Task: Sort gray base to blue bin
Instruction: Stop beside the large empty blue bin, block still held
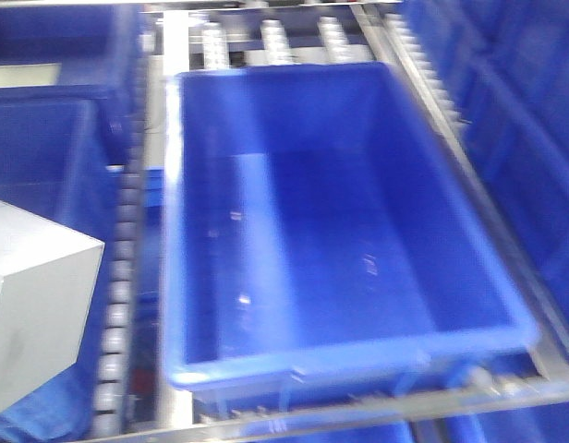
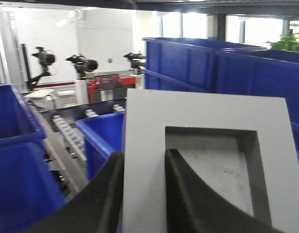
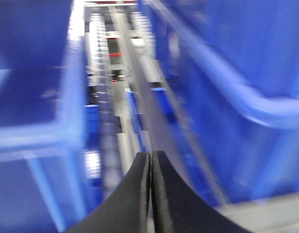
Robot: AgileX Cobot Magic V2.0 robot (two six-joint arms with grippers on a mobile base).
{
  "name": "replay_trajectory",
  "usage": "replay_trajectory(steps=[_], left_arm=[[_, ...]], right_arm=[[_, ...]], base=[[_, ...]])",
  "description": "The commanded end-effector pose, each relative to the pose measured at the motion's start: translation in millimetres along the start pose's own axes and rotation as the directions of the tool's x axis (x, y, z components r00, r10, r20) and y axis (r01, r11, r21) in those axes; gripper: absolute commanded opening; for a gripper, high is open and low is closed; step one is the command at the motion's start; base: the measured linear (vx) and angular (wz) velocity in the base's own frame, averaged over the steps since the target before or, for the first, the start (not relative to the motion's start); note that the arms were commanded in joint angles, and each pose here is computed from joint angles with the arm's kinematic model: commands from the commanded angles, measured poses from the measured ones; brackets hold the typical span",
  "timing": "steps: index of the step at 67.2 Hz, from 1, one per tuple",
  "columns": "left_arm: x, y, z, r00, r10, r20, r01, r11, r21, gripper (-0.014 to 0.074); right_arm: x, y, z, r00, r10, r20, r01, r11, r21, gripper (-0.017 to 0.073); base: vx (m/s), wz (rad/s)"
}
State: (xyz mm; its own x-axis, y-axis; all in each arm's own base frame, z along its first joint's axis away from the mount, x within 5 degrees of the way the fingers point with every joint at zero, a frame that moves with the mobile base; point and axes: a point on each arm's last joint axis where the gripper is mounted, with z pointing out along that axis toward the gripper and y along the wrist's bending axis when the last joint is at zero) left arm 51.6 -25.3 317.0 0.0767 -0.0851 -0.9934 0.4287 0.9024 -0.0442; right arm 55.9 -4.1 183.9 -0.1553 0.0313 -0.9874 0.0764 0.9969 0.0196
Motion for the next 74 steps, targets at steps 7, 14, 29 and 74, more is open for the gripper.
replay_trajectory(steps=[7,14,29,74], left_arm=[[-18.4,0.5,-0.5,0.992,-0.029,0.126,0.030,1.000,-0.004,-0.0008],[-18.4,0.5,-0.5,0.992,-0.029,0.126,0.030,1.000,-0.004,-0.0008],[-18.4,0.5,-0.5,0.992,-0.029,0.126,0.030,1.000,-0.004,-0.0008],[-18.4,0.5,-0.5,0.992,-0.029,0.126,0.030,1.000,-0.004,-0.0008]], right_arm=[[-5.3,-0.3,1.3,0.998,-0.019,0.055,0.019,1.000,0.006,-0.0005],[-5.3,-0.3,1.3,0.998,-0.019,0.055,0.019,1.000,0.006,-0.0005],[-5.3,-0.3,1.3,0.998,-0.019,0.055,0.019,1.000,0.006,-0.0005],[-5.3,-0.3,1.3,0.998,-0.019,0.055,0.019,1.000,0.006,-0.0005]], base=[[0.11,0.46],[0.10,0.39],[0.06,0.25],[0.00,0.01]])
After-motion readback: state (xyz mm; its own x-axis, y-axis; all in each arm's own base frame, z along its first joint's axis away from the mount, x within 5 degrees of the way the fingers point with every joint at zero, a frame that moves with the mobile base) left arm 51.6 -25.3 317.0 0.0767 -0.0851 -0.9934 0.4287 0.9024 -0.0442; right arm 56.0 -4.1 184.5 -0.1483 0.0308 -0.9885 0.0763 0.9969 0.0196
